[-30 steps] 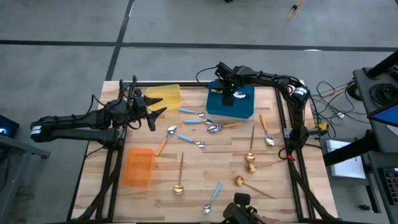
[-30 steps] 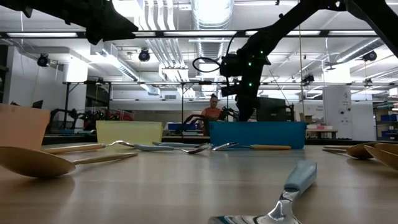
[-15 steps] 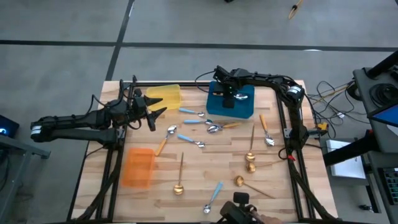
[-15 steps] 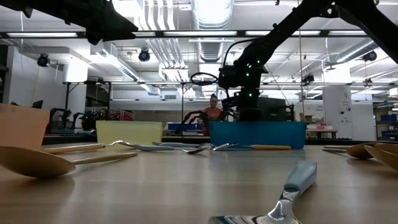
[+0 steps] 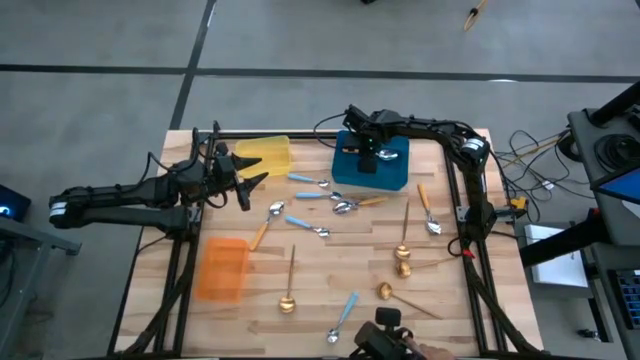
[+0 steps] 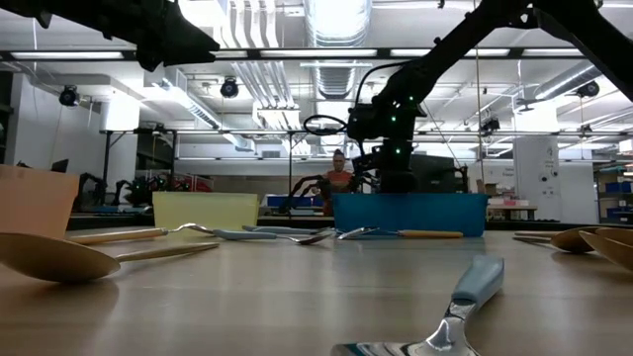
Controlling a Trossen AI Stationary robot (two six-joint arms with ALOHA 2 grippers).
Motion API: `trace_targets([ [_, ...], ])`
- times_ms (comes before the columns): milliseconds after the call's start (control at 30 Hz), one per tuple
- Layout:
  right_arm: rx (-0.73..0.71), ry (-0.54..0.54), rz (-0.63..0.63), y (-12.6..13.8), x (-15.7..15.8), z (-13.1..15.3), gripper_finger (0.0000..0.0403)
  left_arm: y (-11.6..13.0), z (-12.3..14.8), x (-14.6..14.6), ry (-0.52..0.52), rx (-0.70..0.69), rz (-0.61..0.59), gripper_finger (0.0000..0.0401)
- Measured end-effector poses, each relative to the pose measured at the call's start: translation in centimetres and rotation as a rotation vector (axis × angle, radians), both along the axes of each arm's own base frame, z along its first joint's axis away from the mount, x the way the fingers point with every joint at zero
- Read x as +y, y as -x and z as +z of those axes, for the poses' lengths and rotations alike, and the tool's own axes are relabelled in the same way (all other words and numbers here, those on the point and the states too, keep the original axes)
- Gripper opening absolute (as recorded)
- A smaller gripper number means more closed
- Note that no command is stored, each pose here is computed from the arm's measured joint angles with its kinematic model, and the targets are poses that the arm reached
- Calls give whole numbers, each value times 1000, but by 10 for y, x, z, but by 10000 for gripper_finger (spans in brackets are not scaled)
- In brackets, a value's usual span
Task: Sort silverware by color (type)
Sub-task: Put the orange spoon into the blue bin
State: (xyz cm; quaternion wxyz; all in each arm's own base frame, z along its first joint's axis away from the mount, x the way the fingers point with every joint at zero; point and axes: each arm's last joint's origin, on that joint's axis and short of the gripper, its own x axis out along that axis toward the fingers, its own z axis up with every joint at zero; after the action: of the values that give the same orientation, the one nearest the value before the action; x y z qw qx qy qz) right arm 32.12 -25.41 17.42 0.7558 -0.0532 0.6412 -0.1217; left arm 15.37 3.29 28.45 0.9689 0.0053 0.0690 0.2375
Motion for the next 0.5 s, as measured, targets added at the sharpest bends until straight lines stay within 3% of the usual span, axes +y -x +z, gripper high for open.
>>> trace_targets([
  [500,-10,16,20,-1,-1,1,43,0,0,0,0,1,0,194],
])
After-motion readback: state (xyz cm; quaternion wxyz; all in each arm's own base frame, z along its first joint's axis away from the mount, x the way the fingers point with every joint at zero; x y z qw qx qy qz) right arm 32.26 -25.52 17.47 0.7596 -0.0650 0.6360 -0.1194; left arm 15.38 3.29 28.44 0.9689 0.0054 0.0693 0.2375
